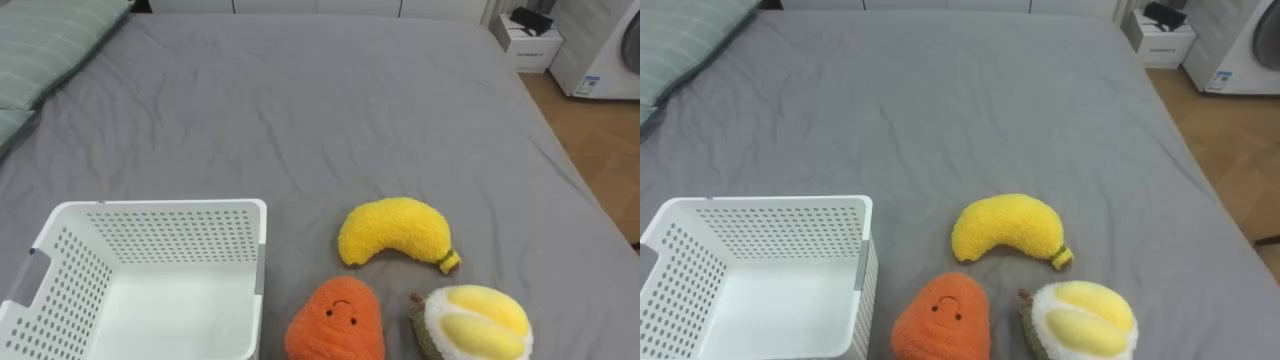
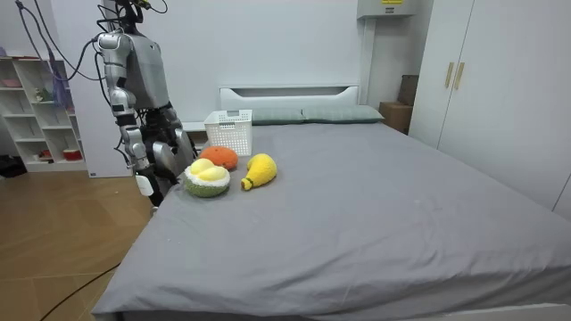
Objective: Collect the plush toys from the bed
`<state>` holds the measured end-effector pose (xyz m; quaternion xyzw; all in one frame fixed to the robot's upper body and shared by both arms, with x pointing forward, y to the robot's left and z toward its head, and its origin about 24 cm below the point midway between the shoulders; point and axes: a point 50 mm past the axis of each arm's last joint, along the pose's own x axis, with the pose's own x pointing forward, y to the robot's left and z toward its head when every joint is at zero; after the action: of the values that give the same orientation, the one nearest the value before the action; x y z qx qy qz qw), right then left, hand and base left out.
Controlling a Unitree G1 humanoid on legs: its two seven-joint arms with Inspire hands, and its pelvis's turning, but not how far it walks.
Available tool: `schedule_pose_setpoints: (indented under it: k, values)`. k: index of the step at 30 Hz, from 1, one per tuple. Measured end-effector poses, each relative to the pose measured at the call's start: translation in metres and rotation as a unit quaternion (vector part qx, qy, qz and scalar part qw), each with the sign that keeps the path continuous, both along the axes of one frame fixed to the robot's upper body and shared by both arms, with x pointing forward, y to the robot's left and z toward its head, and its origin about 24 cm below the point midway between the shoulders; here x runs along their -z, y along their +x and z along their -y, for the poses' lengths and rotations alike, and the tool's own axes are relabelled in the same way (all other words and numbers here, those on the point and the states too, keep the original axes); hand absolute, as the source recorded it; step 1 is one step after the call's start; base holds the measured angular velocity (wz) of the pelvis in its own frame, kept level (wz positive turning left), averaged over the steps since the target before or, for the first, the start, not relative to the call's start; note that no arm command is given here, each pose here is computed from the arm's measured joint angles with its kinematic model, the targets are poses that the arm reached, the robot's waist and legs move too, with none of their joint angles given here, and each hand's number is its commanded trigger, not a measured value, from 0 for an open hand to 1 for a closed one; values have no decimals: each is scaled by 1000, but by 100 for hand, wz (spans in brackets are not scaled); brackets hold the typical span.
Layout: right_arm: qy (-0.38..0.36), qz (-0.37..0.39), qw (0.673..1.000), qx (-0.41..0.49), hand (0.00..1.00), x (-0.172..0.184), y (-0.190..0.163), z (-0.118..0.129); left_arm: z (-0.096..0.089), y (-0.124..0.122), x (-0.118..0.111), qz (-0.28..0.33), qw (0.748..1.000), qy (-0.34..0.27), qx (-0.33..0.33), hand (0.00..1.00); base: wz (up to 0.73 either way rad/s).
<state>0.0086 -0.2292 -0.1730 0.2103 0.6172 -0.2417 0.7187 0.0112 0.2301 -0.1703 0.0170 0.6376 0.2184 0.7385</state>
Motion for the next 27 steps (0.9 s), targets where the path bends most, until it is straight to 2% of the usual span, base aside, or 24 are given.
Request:
schedule_pose_setpoints:
  k: [16, 20, 27]
  values:
    - [5, -7, 1000, 13, 0, 0, -2, -1, 3, 3, 0, 0, 1000, -1, 10, 0, 0]
    - [-3, -18, 998, 61, 0, 0, -11, 1, 0, -4, 0, -8, 1000, 5, -10, 0, -7]
    - [-26, -37, 975, 215, 0, -4, -36, 15, -14, -20, -3, -15, 998, 21, -61, 0, -1]
